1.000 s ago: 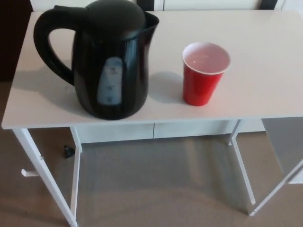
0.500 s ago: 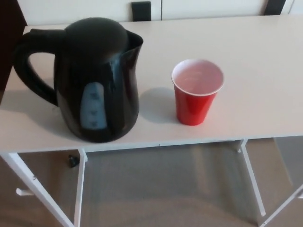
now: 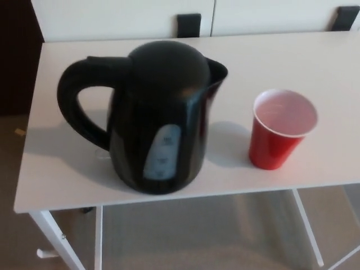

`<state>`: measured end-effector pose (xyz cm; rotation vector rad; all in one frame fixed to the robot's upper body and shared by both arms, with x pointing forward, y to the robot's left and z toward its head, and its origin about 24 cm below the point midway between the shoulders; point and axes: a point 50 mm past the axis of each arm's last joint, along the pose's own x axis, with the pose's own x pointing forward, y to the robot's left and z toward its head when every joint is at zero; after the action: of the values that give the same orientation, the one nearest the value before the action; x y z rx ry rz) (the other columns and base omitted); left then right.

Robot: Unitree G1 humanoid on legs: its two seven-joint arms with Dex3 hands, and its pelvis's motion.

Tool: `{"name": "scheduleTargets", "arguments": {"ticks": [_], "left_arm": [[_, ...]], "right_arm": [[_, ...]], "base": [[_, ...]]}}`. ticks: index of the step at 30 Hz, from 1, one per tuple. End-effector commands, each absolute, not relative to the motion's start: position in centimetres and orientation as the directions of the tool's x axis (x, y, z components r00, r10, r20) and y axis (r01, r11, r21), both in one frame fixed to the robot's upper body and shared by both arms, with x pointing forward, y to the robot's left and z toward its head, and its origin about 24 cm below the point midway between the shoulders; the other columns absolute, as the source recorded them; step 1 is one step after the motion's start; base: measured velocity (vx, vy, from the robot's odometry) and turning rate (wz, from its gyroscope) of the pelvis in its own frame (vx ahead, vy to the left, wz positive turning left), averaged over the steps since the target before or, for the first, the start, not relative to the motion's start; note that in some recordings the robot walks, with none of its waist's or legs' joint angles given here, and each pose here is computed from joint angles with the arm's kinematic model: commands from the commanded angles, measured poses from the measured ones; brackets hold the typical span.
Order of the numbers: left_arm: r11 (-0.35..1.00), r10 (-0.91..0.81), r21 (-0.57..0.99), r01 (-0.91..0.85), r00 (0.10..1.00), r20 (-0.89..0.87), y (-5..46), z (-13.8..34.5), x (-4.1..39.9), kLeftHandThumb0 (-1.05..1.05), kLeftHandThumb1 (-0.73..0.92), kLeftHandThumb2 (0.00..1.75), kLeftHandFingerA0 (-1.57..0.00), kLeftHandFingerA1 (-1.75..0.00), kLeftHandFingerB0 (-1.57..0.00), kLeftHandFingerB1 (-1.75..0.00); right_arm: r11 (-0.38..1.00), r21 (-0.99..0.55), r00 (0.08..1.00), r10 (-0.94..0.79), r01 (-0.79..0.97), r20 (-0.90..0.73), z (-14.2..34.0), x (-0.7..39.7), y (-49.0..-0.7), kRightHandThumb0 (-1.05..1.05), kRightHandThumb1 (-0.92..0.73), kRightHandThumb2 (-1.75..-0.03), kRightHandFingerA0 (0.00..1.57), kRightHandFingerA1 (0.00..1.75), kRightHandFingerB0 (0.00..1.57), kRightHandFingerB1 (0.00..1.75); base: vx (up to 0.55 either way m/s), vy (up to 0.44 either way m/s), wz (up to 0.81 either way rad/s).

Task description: The robot walk towards a table in front and uses its left hand to pick up the pot from the base and pour water to the cup on the right hand side

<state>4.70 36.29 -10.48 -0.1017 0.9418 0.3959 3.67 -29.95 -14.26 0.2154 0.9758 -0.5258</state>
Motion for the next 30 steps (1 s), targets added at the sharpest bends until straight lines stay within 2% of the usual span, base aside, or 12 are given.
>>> {"name": "scheduleTargets", "arguments": {"ticks": [1,6,7,14,15,22,23,25,26,28,29,30], "left_arm": [[0.924,0.295,0.1,-0.369,0.522,-0.801,36.56,-10.29,4.62,-0.33,0.54,0.56,-0.58,-0.48,-0.51,-0.38],[0.928,0.284,0.092,-0.36,0.529,-0.8,36.56,-10.23,4.7,-0.33,0.56,0.56,-0.55,-0.48,-0.51,-0.38],[0.927,0.288,0.096,-0.361,0.528,-0.799,36.57,-10.23,4.7,-0.4,0.46,0.69,-0.57,-0.57,-0.49,-0.47],[0.924,0.297,0.099,-0.37,0.527,-0.796,36.55,-10.26,4.72,-0.4,0.45,0.7,-0.59,-0.58,-0.49,-0.47],[0.925,0.296,0.102,-0.365,0.527,-0.797,36.58,-10.23,4.8,-0.34,0.55,0.56,-0.6,-0.49,-0.52,-0.38],[0.936,0.277,0.097,-0.339,0.538,-0.796,36.61,-10.1,4.92,-0.34,0.54,0.55,-0.59,-0.49,-0.49,-0.37],[0.932,0.282,0.097,-0.348,0.533,-0.798,36.62,-10.14,4.91,-0.41,0.46,0.7,-0.54,-0.56,-0.47,-0.47],[0.931,0.284,0.098,-0.352,0.531,-0.799,36.63,-10.16,4.91,-0.41,0.46,0.7,-0.54,-0.56,-0.47,-0.47],[0.926,0.292,0.098,-0.365,0.528,-0.797,36.63,-10.19,4.96,-0.41,0.43,0.7,-0.56,-0.57,-0.46,-0.46],[0.924,0.296,0.098,-0.371,0.526,-0.797,36.63,-10.21,4.98,-0.41,0.43,0.7,-0.56,-0.57,-0.46,-0.46],[0.924,0.295,0.097,-0.371,0.527,-0.797,36.63,-10.2,5.01,-0.34,0.54,0.55,-0.6,-0.5,-0.53,-0.38],[0.924,0.294,0.096,-0.371,0.527,-0.798,36.64,-10.19,5.05,-0.34,0.54,0.55,-0.6,-0.5,-0.53,-0.38]], "right_arm": [[0.849,-0.067,0.455,-0.346,0.524,-0.82,-13.93,3.59,-30.66,-0.37,-0.74,-0.66,0.07,0.5,0.06,0.22],[0.837,-0.074,0.437,-0.355,0.542,-0.827,-13.99,3.67,-30.73,-0.37,-0.73,-0.68,0.1,0.49,0.07,0.25],[0.839,-0.075,0.437,-0.355,0.539,-0.826,-13.99,3.69,-30.72,-0.4,-0.71,-0.67,0.08,0.48,0.07,0.29],[0.849,-0.084,0.441,-0.353,0.522,-0.825,-13.96,3.72,-30.72,-0.39,-0.72,-0.65,0.1,0.47,0.08,0.28],[0.849,-0.083,0.446,-0.354,0.522,-0.822,-13.95,3.8,-30.67,-0.38,-0.73,-0.69,0.08,0.51,0.06,0.28],[0.853,-0.091,0.444,-0.355,0.514,-0.823,-13.96,3.82,-30.66,-0.37,-0.76,-0.66,0.08,0.45,0.08,0.26],[0.851,-0.09,0.442,-0.355,0.517,-0.823,-13.99,3.81,-30.61,-0.36,-0.78,-0.67,0.08,0.46,0.08,0.27],[0.851,-0.089,0.442,-0.356,0.518,-0.824,-14.01,3.81,-30.58,-0.36,-0.78,-0.67,0.08,0.46,0.08,0.27],[0.852,-0.098,0.442,-0.36,0.514,-0.822,-14.01,3.9,-30.53,-0.44,-0.62,-0.84,0.08,0.52,0.04,0.39],[0.853,-0.101,0.442,-0.362,0.512,-0.821,-14.01,3.95,-30.5,-0.44,-0.62,-0.84,0.08,0.52,0.04,0.39],[0.854,-0.097,0.444,-0.359,0.511,-0.821,-14.0,3.91,-30.51,-0.36,-0.75,-0.67,0.1,0.51,0.07,0.24],[0.855,-0.092,0.446,-0.355,0.511,-0.822,-14.0,3.86,-30.53,-0.36,-0.75,-0.67,0.1,0.51,0.07,0.24]], "base": [[0.09,0.027,0.05],[0.05,-0.058,0.05],[-0.05,-0.145,0.16],[0.03,-0.099,0.04],[0.0,-0.014,-0.09],[0.0,0.111,-0.02],[0.06,0.187,-0.16],[0.04,0.158,0.08],[0.02,0.126,0.05],[0.05,0.031,0.11],[0.0,0.0,0.0],[0.08,0.005,0.09]]}}
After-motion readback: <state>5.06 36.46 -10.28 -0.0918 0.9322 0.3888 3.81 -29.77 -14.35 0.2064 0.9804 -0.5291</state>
